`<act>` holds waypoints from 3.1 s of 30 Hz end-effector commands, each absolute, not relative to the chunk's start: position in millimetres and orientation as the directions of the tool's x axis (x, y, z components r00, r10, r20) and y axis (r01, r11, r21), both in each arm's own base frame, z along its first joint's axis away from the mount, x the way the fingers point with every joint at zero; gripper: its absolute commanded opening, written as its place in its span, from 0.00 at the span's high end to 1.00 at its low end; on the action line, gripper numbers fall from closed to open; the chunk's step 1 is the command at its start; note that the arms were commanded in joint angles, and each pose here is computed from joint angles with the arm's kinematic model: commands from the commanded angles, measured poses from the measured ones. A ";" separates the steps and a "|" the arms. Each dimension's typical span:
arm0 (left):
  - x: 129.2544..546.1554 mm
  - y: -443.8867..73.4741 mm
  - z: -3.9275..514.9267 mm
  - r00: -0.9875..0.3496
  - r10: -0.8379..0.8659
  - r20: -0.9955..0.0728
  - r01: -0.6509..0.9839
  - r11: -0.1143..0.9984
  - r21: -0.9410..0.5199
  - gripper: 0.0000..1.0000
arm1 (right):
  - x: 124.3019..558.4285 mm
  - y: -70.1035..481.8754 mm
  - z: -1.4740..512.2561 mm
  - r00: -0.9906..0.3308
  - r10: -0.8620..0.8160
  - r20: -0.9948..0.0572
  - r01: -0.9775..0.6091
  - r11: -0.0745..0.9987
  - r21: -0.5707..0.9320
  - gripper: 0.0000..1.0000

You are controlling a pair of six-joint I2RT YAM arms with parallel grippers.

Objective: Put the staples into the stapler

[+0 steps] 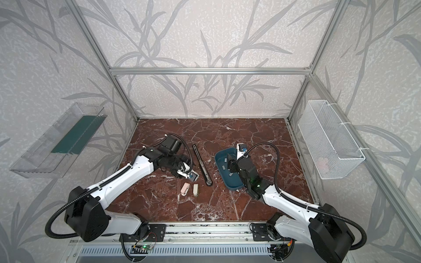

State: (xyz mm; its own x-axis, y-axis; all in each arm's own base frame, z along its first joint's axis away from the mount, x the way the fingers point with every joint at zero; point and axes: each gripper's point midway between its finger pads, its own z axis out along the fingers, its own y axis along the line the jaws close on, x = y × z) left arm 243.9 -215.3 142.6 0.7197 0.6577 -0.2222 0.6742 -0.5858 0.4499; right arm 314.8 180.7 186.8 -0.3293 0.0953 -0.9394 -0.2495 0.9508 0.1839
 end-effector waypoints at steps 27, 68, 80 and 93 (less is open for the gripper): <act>187.7 -230.0 36.4 0.955 0.285 0.077 0.276 -0.955 0.113 0.54 | 309.4 197.4 198.4 -0.336 0.092 -0.937 -0.341 0.916 0.212 0.22; 242.9 -317.6 227.3 0.596 0.695 -0.402 0.727 -0.254 0.638 1.00 | 300.9 175.0 221.2 -0.282 0.188 -0.941 -0.276 0.923 0.267 0.22; 304.0 -314.4 266.0 0.349 0.522 -0.779 0.782 0.295 0.548 1.00 | 297.3 175.6 227.5 -0.272 0.183 -0.945 -0.298 0.918 0.263 0.22; 303.6 -302.2 234.1 0.362 0.622 -0.694 0.783 0.202 0.589 1.00 | 261.2 239.9 252.9 -0.196 0.097 -0.976 -0.607 0.770 0.199 0.29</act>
